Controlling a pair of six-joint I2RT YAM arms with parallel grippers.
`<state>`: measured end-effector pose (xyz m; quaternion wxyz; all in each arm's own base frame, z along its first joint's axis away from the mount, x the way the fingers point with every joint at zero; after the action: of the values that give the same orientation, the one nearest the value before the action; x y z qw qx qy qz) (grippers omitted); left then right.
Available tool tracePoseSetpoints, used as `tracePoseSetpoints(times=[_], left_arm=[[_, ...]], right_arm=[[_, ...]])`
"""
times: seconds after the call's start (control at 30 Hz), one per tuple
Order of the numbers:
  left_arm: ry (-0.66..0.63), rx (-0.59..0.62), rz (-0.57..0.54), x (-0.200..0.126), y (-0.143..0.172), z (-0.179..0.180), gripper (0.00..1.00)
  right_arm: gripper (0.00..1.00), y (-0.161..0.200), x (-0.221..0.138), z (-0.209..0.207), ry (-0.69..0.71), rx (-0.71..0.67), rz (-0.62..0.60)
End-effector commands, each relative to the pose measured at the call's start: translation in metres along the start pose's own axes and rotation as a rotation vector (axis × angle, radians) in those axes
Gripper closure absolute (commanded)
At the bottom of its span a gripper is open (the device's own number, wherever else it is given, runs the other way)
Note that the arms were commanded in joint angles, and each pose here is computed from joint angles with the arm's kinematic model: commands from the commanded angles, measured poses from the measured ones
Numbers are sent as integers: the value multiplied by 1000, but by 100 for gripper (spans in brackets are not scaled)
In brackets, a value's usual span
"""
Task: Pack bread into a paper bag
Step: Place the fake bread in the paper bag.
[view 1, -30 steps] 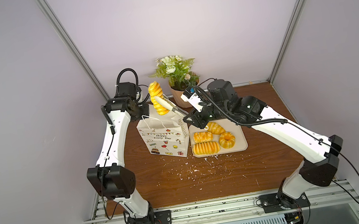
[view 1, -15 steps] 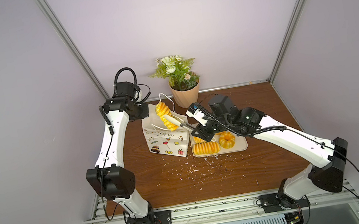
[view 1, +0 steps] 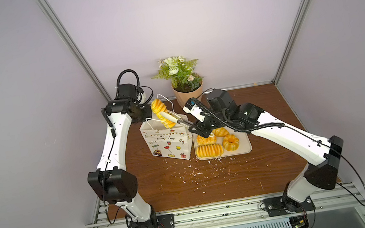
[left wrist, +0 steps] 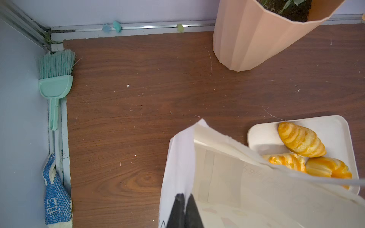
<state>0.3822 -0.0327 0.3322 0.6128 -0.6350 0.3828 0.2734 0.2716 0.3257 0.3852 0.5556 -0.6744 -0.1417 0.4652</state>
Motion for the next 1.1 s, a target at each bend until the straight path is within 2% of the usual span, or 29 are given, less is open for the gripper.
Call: tracePoseSetpoints(times=[0.0,0.2,0.4,0.57,0.77,1.07], left_arm=[[9,-6,-15,-10,2,1,98],[-1,-5,-15,-11,3,2,97],[0,-4,-12,-8,2,2,97],[3,-3,-7,-6,1,2,97],[-1,-3,-7,-5,1,3,97],[-19,-1,-18,-10,0,4,94]], right_arm=[[97,-20,-7,4,-30,-45,-34],[97,-20,-5,2,-13,-39,-39],[87,-5,-2,1,-12,-22,27],[67,0,-7,1,1,-28,36],[52,2,-10,-3,39,-33,54],[48,-9,-31,-8,92,-39,17]])
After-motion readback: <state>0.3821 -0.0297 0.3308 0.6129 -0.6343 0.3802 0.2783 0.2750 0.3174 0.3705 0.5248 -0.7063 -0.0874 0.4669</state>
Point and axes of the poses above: each gripper's point midway between its finger pads, its own x axis out along the fingers, its own z axis along the line the jaws close on, y = z × x, the point moved 7 cm from there along -x, back along the fingers
